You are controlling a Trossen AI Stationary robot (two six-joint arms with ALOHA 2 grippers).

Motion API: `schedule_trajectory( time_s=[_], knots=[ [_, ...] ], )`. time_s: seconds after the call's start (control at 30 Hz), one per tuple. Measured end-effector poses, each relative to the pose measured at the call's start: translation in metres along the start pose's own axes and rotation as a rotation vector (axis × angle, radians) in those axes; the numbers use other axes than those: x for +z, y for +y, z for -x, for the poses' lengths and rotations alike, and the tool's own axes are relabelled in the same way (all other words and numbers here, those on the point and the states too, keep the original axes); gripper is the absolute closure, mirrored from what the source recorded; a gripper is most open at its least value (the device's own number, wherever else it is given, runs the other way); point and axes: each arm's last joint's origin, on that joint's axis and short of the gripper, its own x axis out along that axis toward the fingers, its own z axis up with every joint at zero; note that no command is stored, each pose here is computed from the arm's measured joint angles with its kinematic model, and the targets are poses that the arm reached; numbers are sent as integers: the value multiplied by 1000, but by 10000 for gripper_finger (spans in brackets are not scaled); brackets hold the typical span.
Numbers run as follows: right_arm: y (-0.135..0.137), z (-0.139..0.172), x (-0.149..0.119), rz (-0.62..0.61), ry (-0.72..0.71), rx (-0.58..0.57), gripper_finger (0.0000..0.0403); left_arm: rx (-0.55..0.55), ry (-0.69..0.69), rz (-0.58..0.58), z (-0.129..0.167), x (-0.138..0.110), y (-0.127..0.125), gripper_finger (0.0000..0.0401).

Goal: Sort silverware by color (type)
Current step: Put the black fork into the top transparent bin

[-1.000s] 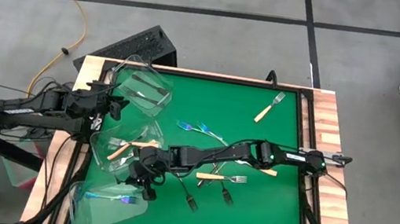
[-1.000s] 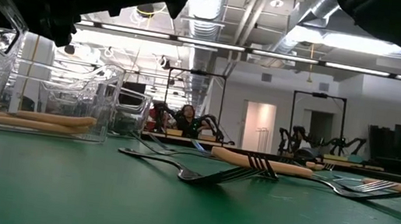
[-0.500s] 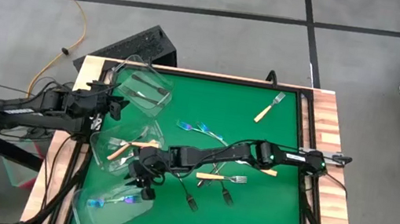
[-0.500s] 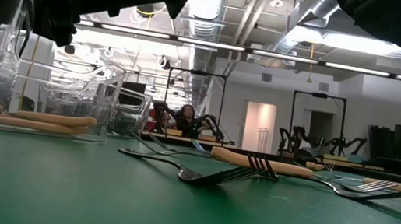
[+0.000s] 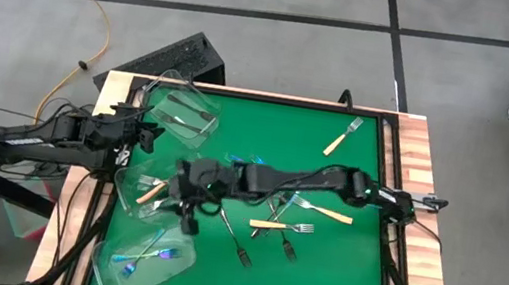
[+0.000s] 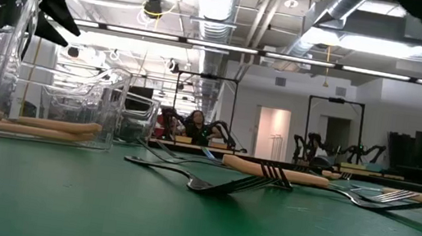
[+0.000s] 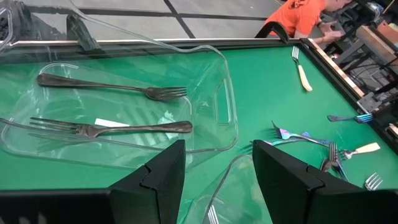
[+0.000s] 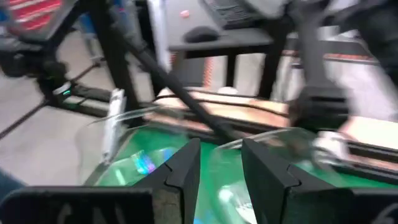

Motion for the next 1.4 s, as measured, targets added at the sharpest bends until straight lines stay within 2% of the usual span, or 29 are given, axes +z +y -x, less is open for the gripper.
schedule_trajectory(
  time_s=[0.3,0.53,0.67,0.77,0.9,0.97,1.07,1.17,1.27,1.4],
  knots=[
    [-20,106,66,-25,60,-268,266,-23,25,-4,0,-1,-1,229],
    [-24,180,82,-38,207,-505,266,-24,25,-30,0,-1,-1,229],
    [-25,222,85,-114,282,-610,266,-23,27,-37,0,-1,-1,229],
    [-30,239,74,-207,397,-698,266,-28,34,-47,0,-1,-1,229],
    [-35,260,50,-425,578,-941,266,-28,37,-51,0,-1,-1,229],
    [-43,257,42,-537,547,-1060,266,-28,37,-51,0,-1,-1,229],
    [-51,252,32,-638,516,-1113,266,-34,43,-53,0,-2,-1,229],
    [-63,254,19,-738,543,-1192,266,-40,49,-68,0,-2,-1,229],
    [-73,250,1,-758,628,-1181,266,-47,57,-73,0,-2,-1,229],
    [-72,239,-25,-689,811,-1137,266,-46,56,-68,0,-2,-1,229]
  ],
)
